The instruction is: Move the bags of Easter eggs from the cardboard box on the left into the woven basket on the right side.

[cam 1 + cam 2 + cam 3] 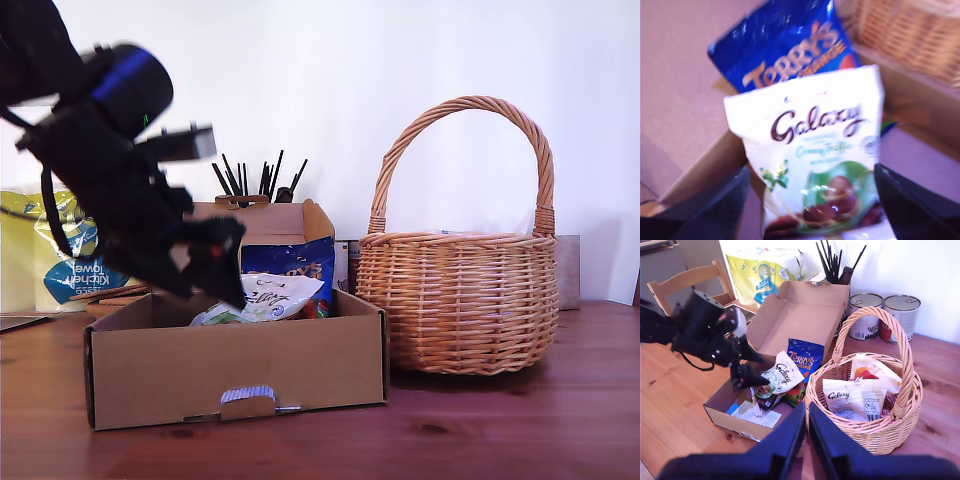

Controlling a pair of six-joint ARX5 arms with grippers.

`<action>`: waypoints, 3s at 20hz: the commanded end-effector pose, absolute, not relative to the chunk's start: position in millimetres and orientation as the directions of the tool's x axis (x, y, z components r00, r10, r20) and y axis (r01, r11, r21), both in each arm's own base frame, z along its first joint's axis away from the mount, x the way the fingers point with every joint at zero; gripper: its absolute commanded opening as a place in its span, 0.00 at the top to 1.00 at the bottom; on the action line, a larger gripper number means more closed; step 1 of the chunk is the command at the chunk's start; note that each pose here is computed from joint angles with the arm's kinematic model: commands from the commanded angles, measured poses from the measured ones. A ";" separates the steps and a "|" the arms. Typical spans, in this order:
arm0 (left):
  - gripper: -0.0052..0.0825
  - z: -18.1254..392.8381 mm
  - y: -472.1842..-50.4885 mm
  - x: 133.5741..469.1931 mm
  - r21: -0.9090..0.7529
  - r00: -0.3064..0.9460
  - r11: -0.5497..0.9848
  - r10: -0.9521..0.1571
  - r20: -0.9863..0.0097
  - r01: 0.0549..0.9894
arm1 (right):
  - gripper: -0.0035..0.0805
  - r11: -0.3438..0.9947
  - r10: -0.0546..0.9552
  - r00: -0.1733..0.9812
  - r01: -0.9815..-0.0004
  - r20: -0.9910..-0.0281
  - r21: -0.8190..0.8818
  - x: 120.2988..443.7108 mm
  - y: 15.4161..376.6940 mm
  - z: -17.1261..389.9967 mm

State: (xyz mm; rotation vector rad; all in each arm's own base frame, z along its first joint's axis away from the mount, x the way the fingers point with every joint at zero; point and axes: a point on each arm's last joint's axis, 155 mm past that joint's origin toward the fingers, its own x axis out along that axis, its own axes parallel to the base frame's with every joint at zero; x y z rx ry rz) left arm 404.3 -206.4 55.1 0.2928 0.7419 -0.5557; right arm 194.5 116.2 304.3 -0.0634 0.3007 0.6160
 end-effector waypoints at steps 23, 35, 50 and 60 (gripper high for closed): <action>0.78 19.1 -222.5 401.1 -0.107 0.464 0.844 -0.390 -0.796 0.526 | 0.97 0.807 0.573 0.770 -0.591 -0.280 0.025 195.1 119.3 305.7; 0.78 179.6 -264.7 378.4 -0.225 0.539 0.735 -0.637 -0.551 0.639 | 0.97 0.807 0.573 0.773 -0.590 -0.273 0.022 195.7 119.3 307.4; 0.78 224.8 -406.7 376.9 -0.200 0.602 0.619 -0.786 -0.141 0.760 | 0.97 0.900 0.420 0.834 -0.432 -0.359 0.051 201.2 89.7 287.4; 0.78 171.9 -453.0 433.2 -0.153 0.652 0.686 -0.726 -0.221 0.712 | 0.97 0.899 0.424 0.838 -0.435 -0.343 0.048 201.8 90.4 291.6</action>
